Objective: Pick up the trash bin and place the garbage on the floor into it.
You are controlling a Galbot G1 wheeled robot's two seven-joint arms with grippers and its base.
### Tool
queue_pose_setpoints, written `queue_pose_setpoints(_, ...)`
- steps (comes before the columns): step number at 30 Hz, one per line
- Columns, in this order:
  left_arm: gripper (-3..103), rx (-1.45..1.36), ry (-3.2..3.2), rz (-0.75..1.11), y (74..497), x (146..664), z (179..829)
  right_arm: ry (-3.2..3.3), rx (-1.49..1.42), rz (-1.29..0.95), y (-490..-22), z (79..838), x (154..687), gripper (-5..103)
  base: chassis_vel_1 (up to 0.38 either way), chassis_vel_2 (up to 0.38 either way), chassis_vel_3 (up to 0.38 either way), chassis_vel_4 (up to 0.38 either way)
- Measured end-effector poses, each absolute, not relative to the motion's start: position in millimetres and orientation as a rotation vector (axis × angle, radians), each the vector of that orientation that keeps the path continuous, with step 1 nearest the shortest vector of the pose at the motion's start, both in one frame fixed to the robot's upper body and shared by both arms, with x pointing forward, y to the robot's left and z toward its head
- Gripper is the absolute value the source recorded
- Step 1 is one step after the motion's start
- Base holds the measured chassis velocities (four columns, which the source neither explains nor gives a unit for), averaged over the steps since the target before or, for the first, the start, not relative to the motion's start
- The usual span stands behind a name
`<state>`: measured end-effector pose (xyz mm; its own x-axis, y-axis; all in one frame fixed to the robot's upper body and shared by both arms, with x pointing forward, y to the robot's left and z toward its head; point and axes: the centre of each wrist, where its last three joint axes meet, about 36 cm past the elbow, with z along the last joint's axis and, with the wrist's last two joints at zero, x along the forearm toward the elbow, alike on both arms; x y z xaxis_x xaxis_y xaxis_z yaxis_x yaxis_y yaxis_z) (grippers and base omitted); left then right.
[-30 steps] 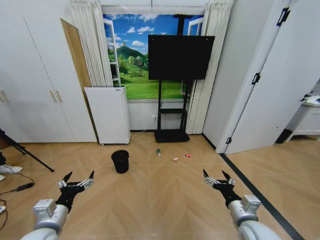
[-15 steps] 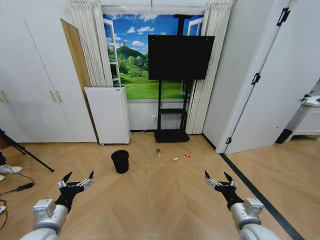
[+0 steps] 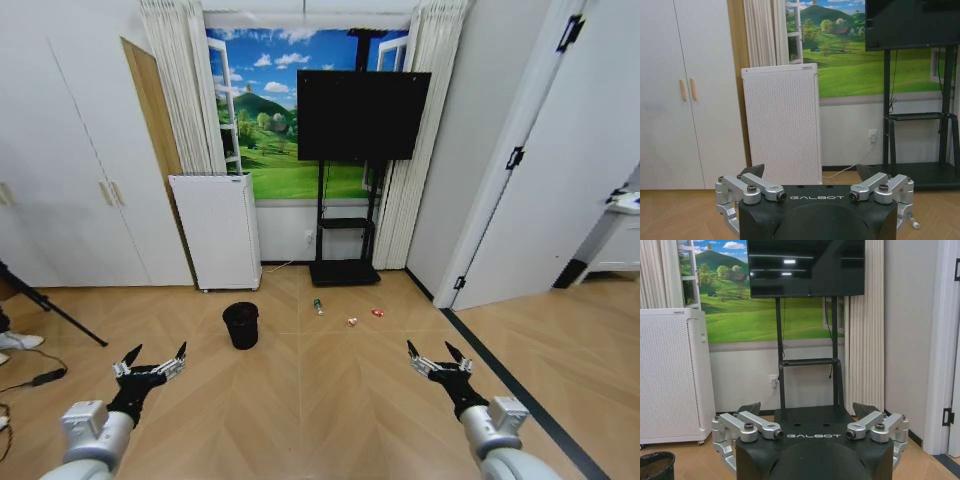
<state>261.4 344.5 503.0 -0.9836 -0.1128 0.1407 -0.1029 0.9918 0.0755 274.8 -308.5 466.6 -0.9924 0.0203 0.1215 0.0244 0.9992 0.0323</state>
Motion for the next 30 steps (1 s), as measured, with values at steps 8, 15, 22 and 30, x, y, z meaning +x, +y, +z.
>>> queue_pose_setpoints(8,100,0.155,-2.994,-0.1,342.8,261.6,504.3,-3.014,-0.033,-0.05,-309.7,463.9,275.7,100,-0.204,0.269,0.2,-0.259)
queue_pose_setpoints(15,100,0.153,-2.993,-0.101,342.1,262.0,504.6,-3.012,-0.03,-0.052,-310.6,462.1,276.9,100,-0.278,0.343,0.286,-0.335)
queue_pose_setpoints(22,100,0.161,-2.988,-0.094,340.8,261.2,502.7,-3.009,-0.029,-0.053,-312.6,457.6,277.4,100,-0.346,0.394,0.339,-0.398)
queue_pose_setpoints(30,100,0.165,-2.98,-0.093,339.8,260.8,500.1,-3.006,-0.03,-0.053,-314.3,453.4,277.2,100,-0.312,0.38,0.32,-0.393)
